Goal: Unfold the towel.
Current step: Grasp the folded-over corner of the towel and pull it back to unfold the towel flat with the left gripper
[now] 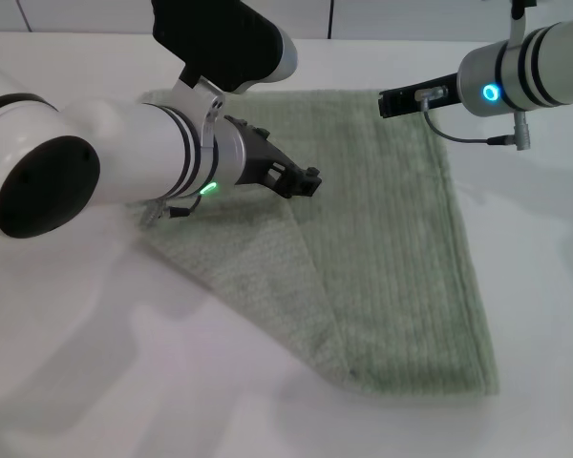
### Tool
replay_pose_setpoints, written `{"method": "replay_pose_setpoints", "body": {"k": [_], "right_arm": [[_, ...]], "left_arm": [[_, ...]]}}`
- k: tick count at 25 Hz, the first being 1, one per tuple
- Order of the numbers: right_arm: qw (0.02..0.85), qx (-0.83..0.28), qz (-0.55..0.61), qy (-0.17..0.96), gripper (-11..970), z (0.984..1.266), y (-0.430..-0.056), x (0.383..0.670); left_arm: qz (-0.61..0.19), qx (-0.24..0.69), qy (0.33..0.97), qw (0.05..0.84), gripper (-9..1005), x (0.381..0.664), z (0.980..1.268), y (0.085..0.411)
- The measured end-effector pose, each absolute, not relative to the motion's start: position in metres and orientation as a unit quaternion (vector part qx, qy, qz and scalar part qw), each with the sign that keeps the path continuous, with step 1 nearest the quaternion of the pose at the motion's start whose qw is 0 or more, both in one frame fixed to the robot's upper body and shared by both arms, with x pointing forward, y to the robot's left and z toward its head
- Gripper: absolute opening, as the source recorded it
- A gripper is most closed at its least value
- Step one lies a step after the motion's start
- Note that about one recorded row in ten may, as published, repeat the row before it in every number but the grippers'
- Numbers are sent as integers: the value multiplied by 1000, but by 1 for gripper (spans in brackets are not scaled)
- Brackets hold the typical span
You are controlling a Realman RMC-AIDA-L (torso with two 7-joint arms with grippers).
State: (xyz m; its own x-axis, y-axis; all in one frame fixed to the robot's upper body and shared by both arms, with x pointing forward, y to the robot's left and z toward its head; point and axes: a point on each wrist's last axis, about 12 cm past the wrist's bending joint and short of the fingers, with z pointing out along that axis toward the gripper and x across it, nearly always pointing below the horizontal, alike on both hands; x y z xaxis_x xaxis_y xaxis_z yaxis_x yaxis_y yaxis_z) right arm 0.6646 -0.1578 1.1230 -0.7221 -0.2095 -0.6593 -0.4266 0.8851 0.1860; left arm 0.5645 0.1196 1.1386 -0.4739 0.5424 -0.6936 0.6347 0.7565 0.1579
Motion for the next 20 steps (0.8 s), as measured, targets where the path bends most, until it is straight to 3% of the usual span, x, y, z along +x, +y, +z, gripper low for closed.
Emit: {"method": "replay_pose_setpoints", "body": {"k": [20], "right_arm": [[329, -186, 171, 910, -1, 1131, -153, 665]], "left_arm": [[-59, 345, 854, 385, 797, 561, 1143, 122]]}}
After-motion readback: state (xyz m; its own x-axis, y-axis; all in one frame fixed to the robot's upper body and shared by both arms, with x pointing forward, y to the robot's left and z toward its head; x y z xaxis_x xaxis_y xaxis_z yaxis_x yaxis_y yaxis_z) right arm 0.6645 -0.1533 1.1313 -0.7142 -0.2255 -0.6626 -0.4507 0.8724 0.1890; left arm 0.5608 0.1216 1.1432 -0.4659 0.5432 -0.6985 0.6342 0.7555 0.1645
